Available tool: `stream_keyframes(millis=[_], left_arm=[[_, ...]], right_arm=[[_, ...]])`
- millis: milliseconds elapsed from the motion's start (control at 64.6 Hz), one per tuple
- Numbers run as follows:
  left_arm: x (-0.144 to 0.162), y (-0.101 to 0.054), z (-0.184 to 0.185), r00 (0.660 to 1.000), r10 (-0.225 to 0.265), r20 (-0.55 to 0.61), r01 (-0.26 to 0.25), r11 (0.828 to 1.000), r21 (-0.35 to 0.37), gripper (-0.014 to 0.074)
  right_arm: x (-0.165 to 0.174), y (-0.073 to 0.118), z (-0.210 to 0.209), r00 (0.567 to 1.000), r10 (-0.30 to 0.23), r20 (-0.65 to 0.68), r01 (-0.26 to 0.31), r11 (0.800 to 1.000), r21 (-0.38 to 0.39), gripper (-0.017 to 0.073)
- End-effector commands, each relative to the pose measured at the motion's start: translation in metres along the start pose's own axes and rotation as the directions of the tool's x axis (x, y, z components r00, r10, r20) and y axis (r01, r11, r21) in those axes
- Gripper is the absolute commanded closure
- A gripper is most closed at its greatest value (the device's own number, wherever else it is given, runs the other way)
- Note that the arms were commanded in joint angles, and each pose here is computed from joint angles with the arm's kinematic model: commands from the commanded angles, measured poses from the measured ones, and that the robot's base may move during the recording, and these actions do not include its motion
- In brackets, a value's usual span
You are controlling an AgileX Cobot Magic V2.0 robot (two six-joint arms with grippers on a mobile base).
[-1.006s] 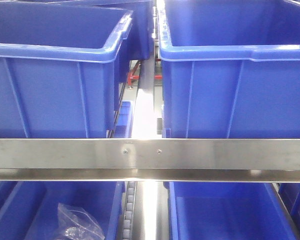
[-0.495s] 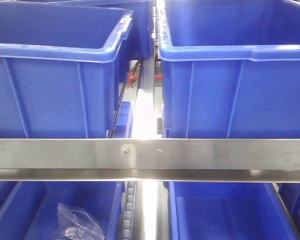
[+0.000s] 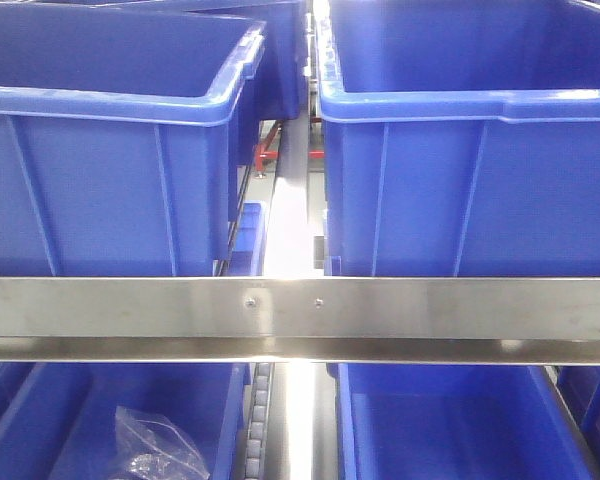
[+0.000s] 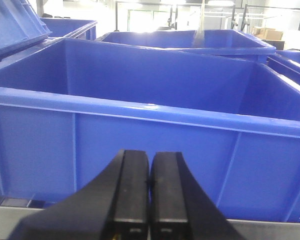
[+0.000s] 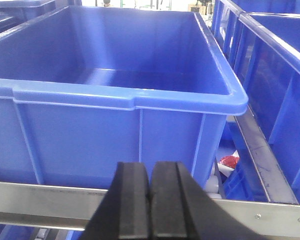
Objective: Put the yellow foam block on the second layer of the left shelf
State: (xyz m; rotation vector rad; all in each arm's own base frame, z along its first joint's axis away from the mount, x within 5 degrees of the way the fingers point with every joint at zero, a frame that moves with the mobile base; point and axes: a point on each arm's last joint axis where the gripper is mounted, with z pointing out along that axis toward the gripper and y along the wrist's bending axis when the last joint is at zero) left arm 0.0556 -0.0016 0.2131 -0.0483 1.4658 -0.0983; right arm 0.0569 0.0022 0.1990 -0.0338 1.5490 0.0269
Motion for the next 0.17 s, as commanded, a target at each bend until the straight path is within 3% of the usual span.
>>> stream_keyframes(millis=[0,155], left_arm=[[-0.0005,-0.0008,-0.0011,0.997,-0.009,0.077,0.008,1.000,0.015,0.0457],[-0.0005,-0.0008,-0.0011,0.997,-0.009,0.077,0.008,1.000,0.015,0.0457]], right_arm=[[-0.0167,-0.0005,-0.0031,0.992,-0.012,0.126,0.011,1.000,0.009,0.0505],[-0.0167,-0.0005,-0.0031,0.992,-0.012,0.126,0.011,1.000,0.009,0.0505]])
